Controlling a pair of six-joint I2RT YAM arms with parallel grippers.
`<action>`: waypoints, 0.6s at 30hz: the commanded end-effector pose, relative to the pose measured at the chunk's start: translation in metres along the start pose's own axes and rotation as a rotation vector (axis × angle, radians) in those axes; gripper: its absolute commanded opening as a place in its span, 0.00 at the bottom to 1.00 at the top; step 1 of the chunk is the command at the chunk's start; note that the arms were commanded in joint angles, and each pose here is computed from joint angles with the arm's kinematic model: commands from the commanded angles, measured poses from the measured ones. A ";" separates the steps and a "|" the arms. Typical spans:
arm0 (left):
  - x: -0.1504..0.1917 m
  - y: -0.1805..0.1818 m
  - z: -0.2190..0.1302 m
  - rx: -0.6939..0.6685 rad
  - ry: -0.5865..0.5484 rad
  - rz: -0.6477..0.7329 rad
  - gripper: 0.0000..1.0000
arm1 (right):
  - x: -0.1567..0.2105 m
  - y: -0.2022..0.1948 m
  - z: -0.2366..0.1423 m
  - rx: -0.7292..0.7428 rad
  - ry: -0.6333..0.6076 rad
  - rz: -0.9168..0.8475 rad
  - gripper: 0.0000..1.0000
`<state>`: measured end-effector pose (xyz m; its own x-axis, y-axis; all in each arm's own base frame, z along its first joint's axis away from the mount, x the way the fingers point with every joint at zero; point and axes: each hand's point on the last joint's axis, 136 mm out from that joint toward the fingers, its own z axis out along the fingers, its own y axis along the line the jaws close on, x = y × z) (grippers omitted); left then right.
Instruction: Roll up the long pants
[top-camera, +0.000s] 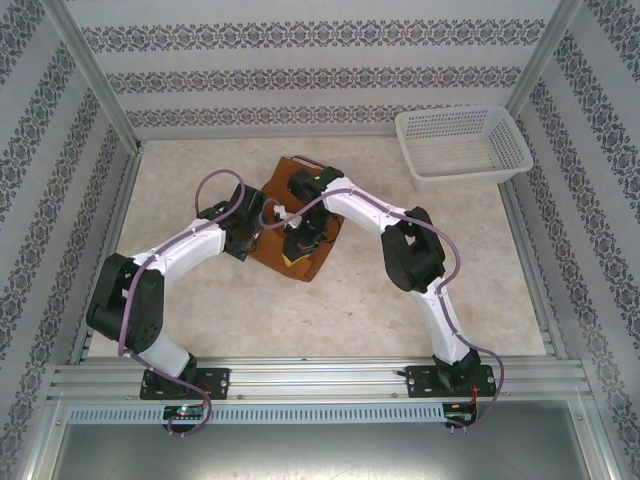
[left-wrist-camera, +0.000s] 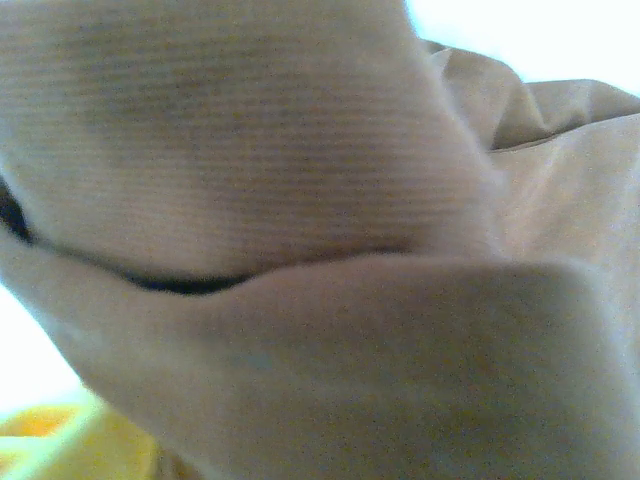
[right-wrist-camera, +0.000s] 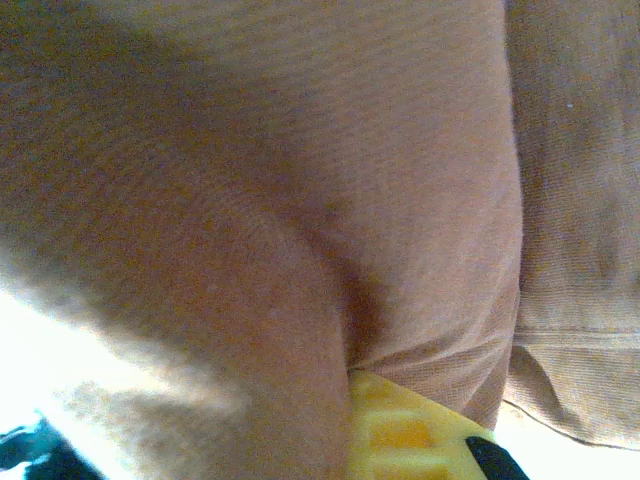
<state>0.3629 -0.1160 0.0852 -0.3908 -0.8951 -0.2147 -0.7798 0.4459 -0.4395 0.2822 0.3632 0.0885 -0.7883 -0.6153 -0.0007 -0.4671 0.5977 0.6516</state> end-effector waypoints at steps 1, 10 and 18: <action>0.021 0.012 0.017 -0.045 0.059 0.027 0.00 | -0.005 0.018 -0.007 -0.092 -0.034 0.050 0.36; 0.023 0.004 0.019 -0.078 0.078 0.048 0.00 | 0.007 -0.001 -0.047 0.695 -0.178 -0.175 0.98; 0.026 0.005 0.020 -0.089 0.092 0.047 0.00 | 0.018 0.039 -0.031 1.214 -0.323 -0.479 0.98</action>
<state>0.3639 -0.1244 0.0628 -0.4298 -0.8849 -0.1795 -0.8017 0.4654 -0.3749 0.2408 0.3649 0.1382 -0.5086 -0.8001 -0.3182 -0.7624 0.5902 -0.2653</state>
